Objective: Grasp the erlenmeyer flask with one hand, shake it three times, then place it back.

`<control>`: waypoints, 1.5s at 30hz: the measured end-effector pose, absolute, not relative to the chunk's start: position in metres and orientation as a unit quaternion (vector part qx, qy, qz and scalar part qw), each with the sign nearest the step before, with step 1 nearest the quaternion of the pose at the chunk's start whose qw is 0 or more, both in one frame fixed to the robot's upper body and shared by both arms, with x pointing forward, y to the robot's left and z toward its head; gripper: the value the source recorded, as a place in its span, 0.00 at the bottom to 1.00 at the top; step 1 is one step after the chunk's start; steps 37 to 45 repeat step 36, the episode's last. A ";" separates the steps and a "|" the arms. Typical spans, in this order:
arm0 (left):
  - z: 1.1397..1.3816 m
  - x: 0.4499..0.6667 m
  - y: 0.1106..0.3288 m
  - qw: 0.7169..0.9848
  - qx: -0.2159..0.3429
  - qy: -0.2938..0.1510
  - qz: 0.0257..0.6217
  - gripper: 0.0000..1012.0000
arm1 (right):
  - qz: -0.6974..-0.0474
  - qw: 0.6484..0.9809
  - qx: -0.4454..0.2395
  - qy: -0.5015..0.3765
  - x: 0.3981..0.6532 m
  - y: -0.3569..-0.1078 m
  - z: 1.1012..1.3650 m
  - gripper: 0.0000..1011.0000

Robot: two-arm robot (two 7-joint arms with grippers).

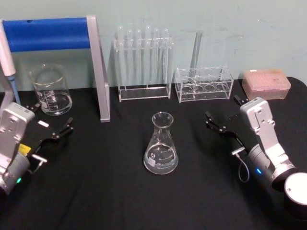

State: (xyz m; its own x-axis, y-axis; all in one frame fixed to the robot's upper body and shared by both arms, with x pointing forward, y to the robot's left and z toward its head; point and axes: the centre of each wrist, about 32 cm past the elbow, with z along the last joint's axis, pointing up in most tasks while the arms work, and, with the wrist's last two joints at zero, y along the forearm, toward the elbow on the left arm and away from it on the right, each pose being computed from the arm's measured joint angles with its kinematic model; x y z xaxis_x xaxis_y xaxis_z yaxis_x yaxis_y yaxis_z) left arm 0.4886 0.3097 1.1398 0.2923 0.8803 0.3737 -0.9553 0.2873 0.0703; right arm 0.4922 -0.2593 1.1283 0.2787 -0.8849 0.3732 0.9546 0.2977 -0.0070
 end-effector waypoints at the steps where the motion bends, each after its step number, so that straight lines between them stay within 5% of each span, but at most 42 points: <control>1: 1.140 0.489 0.310 0.791 0.142 -0.132 0.580 0.99 | -0.581 0.791 -0.115 -0.151 0.492 -0.259 1.128 0.99; 45: 1.140 0.489 0.310 0.791 0.141 -0.132 0.580 0.99 | -0.581 0.791 -0.115 -0.151 0.492 -0.259 1.128 0.99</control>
